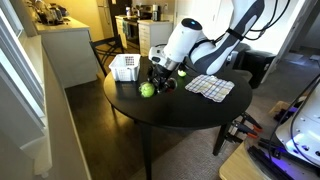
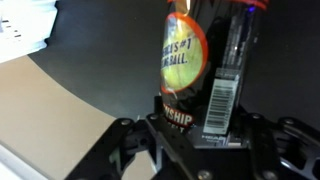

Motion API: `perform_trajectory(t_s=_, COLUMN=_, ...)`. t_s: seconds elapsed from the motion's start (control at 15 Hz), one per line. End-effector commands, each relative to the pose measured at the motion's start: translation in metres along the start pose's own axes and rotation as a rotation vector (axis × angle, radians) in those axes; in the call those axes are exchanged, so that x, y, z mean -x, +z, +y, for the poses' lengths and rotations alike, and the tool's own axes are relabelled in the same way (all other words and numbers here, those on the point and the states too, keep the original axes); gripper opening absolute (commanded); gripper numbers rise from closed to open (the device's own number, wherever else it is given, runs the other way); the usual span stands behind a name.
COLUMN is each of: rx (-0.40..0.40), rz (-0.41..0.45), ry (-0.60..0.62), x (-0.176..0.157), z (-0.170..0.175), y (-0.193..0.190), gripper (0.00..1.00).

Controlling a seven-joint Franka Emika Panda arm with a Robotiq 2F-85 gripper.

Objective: Pour the tennis balls onto the table

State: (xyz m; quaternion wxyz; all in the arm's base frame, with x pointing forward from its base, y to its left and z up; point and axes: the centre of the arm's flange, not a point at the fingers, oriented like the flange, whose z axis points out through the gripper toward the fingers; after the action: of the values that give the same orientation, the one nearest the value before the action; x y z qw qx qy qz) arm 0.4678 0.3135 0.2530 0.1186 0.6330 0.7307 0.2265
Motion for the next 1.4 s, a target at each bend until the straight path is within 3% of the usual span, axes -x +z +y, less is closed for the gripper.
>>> perform_trajectory(t_s=0.0, rx=0.093, rz=0.039, ry=0.027, x=-0.007, z=0.002, y=-0.03, gripper=0.36)
perform_trajectory(t_s=0.4, rx=0.152, rz=0.046, ry=0.238, x=-0.003, z=0.023, y=-0.053, gripper=0.36)
perform_trajectory(t_s=0.8, rx=0.162, rz=0.045, ry=0.422, x=0.005, z=0.032, y=-0.055, gripper=0.36)
perform_trajectory(t_s=1.33, rx=0.222, rz=0.034, ry=0.418, x=0.004, z=0.032, y=-0.056, gripper=0.36)
